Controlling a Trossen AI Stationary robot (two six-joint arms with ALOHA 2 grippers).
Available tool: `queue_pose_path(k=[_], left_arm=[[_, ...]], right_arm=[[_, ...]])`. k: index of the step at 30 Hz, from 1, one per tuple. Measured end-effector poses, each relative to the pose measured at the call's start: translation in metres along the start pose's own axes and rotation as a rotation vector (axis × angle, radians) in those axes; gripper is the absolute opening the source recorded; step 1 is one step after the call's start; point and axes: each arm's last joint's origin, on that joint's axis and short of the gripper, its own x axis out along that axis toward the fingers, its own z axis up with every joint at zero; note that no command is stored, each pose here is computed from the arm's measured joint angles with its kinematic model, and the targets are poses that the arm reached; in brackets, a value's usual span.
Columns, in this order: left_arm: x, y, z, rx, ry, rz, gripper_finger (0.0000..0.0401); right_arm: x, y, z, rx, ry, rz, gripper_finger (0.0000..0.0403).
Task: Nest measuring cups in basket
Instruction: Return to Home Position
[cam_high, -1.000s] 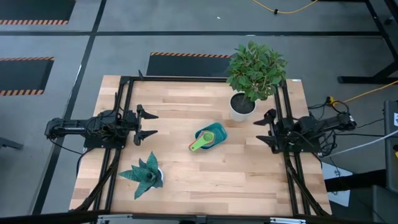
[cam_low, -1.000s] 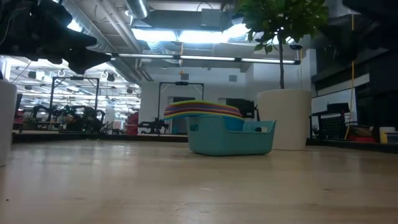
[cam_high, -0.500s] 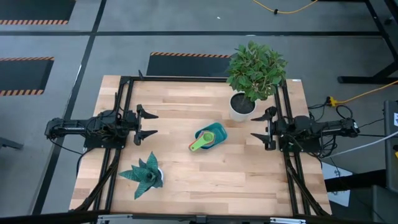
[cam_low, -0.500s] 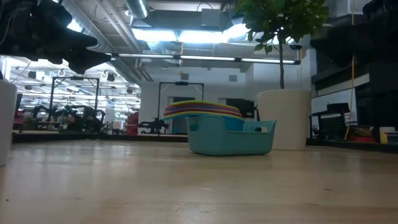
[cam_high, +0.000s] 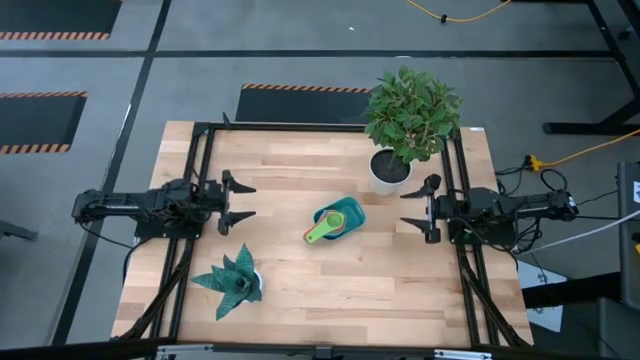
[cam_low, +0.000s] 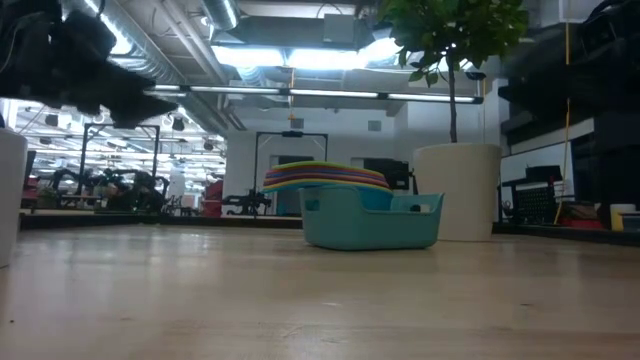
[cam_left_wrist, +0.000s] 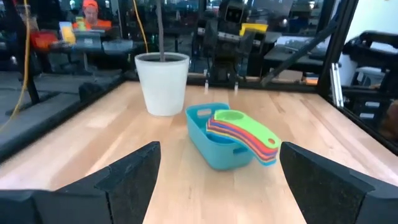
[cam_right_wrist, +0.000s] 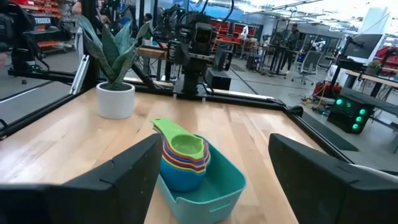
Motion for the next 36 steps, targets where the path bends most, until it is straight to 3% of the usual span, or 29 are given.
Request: queue_pose_path(k=[4,36], left_arm=[[0.0006,0.0003,-0.0023,-0.036,0.024,0.010,0.0324],[0.0005,-0.0003,-0.0028,0.033,0.029,-0.013,0.0324]], right_arm=[[0.0000,0.0002,0.0000,0.009,0.000,0.006,0.0300],[0.0000,0.0006,0.0001,0.028,-0.001,0.021,0.0300]])
